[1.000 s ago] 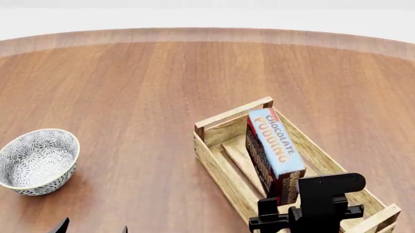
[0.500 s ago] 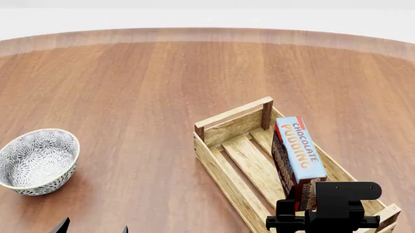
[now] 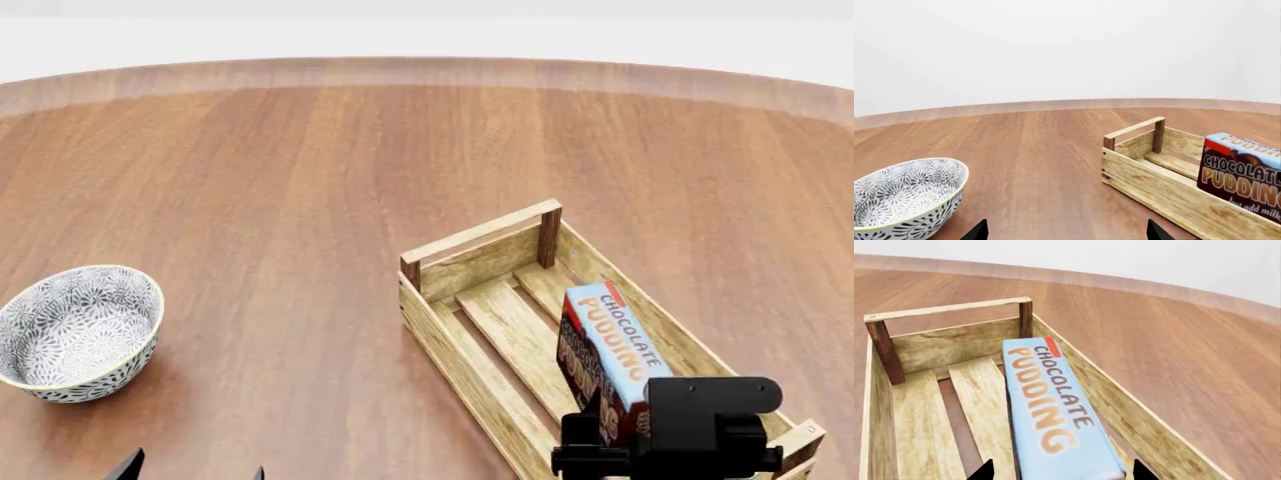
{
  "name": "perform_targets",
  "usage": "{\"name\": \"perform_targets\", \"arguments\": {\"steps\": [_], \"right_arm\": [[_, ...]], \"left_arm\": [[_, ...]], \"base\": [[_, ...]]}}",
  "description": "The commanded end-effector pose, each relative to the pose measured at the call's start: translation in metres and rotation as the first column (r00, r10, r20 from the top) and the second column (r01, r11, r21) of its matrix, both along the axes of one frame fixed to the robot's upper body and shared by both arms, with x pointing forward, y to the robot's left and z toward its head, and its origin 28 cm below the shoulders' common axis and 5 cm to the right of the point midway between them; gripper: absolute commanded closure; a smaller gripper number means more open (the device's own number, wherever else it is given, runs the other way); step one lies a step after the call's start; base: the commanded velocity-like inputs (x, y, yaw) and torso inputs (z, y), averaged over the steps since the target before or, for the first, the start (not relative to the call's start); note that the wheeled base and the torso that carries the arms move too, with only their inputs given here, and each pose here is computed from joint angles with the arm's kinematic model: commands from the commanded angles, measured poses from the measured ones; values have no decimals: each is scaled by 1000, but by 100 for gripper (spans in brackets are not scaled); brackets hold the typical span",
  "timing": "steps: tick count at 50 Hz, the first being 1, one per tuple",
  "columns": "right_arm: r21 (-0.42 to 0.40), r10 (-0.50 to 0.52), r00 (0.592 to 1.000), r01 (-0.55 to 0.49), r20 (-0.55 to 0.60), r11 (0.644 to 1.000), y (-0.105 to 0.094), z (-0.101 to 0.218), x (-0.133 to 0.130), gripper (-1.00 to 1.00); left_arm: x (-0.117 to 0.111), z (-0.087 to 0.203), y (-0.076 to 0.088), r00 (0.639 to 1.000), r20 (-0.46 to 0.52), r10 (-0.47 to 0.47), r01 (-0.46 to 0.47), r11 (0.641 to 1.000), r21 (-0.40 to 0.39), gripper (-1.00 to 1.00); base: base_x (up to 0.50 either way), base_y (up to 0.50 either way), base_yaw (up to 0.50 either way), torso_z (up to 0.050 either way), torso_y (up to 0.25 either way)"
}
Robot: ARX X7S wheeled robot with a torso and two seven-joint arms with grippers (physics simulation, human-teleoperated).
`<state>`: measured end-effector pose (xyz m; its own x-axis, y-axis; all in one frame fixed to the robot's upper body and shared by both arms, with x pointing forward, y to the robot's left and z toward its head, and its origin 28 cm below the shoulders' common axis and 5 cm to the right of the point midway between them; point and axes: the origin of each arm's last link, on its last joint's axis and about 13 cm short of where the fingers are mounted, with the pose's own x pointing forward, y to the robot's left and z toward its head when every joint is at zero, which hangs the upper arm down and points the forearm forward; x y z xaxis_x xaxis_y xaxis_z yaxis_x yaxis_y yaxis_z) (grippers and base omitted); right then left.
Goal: Pick up the chocolate pudding and put it in the tray.
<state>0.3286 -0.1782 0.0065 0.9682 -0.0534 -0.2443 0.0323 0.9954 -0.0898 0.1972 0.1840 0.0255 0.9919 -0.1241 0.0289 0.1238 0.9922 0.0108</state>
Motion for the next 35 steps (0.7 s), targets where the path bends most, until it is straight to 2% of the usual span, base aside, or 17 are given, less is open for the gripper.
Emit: {"name": "perform_targets", "arguments": {"steps": [1, 19, 35], "right_arm": [[-9, -16, 1000, 15, -22, 1000, -3, -7, -4, -100], [-1, -30, 1000, 30, 4, 1000, -5, -4, -10, -100], [-20, -4, 994, 6, 107, 1000, -2, 21, -28, -100]], "left_arm": [[-1, -1, -1, 1000, 0, -3, 3, 1000, 3, -100], [0, 4, 1, 1000, 11, 4, -4, 1000, -1, -100], [4, 33, -1, 997, 82, 0, 1, 1000, -2, -100]], "base": [[0, 0, 0, 0, 0], [0, 0, 0, 0, 0], [0, 0, 0, 0, 0]]}}
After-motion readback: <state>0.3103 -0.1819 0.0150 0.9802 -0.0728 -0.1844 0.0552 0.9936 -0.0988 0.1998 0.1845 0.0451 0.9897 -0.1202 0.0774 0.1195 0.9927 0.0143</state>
